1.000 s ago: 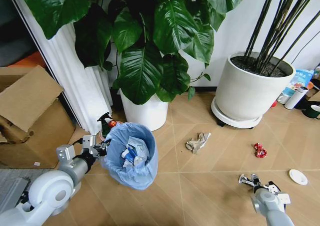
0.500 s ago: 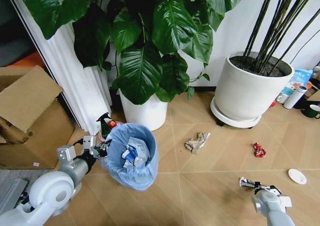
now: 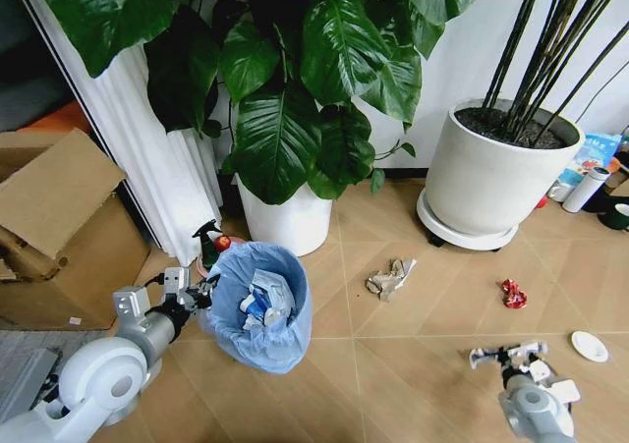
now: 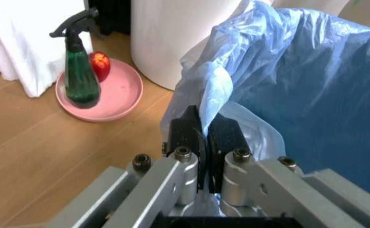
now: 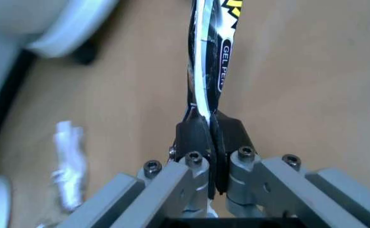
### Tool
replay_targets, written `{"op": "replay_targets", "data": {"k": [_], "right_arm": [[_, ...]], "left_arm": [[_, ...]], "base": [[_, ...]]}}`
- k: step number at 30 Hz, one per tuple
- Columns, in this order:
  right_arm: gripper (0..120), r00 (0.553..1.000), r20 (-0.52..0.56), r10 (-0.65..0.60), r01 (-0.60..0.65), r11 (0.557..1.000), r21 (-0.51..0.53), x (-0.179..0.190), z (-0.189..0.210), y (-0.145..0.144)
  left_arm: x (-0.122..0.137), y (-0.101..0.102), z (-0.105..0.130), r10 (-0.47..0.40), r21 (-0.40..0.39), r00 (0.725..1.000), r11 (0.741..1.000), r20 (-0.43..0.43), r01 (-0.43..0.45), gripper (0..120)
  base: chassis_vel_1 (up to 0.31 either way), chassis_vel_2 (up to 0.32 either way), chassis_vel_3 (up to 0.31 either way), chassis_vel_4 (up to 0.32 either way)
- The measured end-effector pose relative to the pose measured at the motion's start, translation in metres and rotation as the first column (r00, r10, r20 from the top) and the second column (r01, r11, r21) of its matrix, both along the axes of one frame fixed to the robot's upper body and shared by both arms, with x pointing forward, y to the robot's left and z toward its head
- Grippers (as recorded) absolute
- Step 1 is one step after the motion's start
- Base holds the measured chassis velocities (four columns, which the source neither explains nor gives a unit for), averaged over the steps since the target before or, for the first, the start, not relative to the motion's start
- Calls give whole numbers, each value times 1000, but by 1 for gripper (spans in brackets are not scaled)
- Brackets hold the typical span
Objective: Pick up the trash bin and place the garbage on the floor into it.
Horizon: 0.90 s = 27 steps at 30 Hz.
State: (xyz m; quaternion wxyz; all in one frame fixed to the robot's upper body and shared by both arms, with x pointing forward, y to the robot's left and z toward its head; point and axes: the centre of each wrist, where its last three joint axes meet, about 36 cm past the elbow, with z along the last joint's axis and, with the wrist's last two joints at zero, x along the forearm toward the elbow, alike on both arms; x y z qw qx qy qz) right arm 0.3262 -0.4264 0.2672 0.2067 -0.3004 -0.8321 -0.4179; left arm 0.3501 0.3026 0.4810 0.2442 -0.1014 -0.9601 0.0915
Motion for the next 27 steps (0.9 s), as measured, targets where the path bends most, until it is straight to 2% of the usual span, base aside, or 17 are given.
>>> {"op": "replay_targets", "data": {"k": [1, 3, 5, 8, 10, 12, 13, 14, 15, 16, 17, 18, 19, 22, 23, 25, 27], "right_arm": [[0, 1000, 0, 0, 0, 1000, 0, 0, 0, 0], [0, 973, 114, 200, -176, 966, -190, -2, 40, 2], [0, 951, 148, 272, -230, 940, -251, -3, 54, 4], [0, 849, 241, 471, -355, 845, -401, 2, 91, 15], [0, 824, 257, 506, -374, 825, -424, 3, 97, 18], [0, 682, 301, 667, -457, 709, -537, 10, 119, 29], [0, 546, 314, 777, -500, 603, -622, 20, 129, 37], [0, 439, 313, 842, -523, 523, -673, 31, 134, 44], [0, 439, 313, 842, -523, 523, -673, 31, 134, 44], [0, 367, 311, 877, -533, 472, -702, 39, 136, 49], [0, 267, 303, 915, -538, 402, -741, 53, 140, 53], [0, 267, 303, 915, -538, 402, -741, 53, 140, 53], [0, 166, 290, 943, -535, 333, -776, 68, 146, 55], [0, -28, 270, 963, -526, 215, -823, 97, 151, 63], [0, -28, 270, 963, -526, 215, -823, 97, 151, 63], [0, -137, 275, 952, -528, 165, -833, 114, 147, 77], [0, -217, 291, 932, -532, 137, -836, 126, 143, 90]], "left_arm": [[0, 0, 0, 0, 0, 1000, 1000, 0, 0, 0], [0, 0, 0, -4, 10, 1000, 1000, -3, 4, 0], [0, 0, 0, -6, 14, 1000, 1000, -5, 6, 0], [1, 1, 0, -11, 23, 1000, 1000, -9, 11, 0], [1, 1, 0, -12, 25, 1000, 1000, -10, 12, 0], [1, 1, 0, -18, 31, 1000, 999, -14, 19, 0], [1, 1, 0, -23, 36, 1000, 999, -17, 24, 0], [1, 2, -1, -26, 41, 999, 999, -20, 26, 0], [1, 2, -1, -26, 41, 999, 999, -20, 26, 0], [1, 2, -1, -28, 43, 999, 999, -23, 29, 0], [1, 2, -1, -33, 45, 999, 998, -28, 34, 0], [1, 2, -1, -33, 45, 999, 998, -28, 34, 0], [3, 3, -2, -42, 50, 999, 998, -34, 43, 0], [11, 4, -3, -66, 60, 997, 996, -41, 69, 0], [11, 4, -3, -66, 60, 997, 996, -41, 69, 0], [12, 6, -2, -76, 60, 996, 995, -42, 78, 0], [13, 7, 0, -78, 58, 996, 995, -43, 80, 0]], "base": [[0, 0, 0, 0], [0, 0, 0, 0], [0, 0, 0, 0], [0, 0, 0, 0], [0, 0, 0, 0], [0, 0, 0, 0], [0, 0, 0, 0], [0, 0, 0, 0], [0, 0, 0, 0], [0, 0, 0, 0], [0, 0, 0, 0], [0, 0, 0, 0], [0, 0, 0, 0], [0, 0, 0, 0], [0, 0, 0, 0], [0, 0, 0, 0], [0, 0, 0, 0]]}}
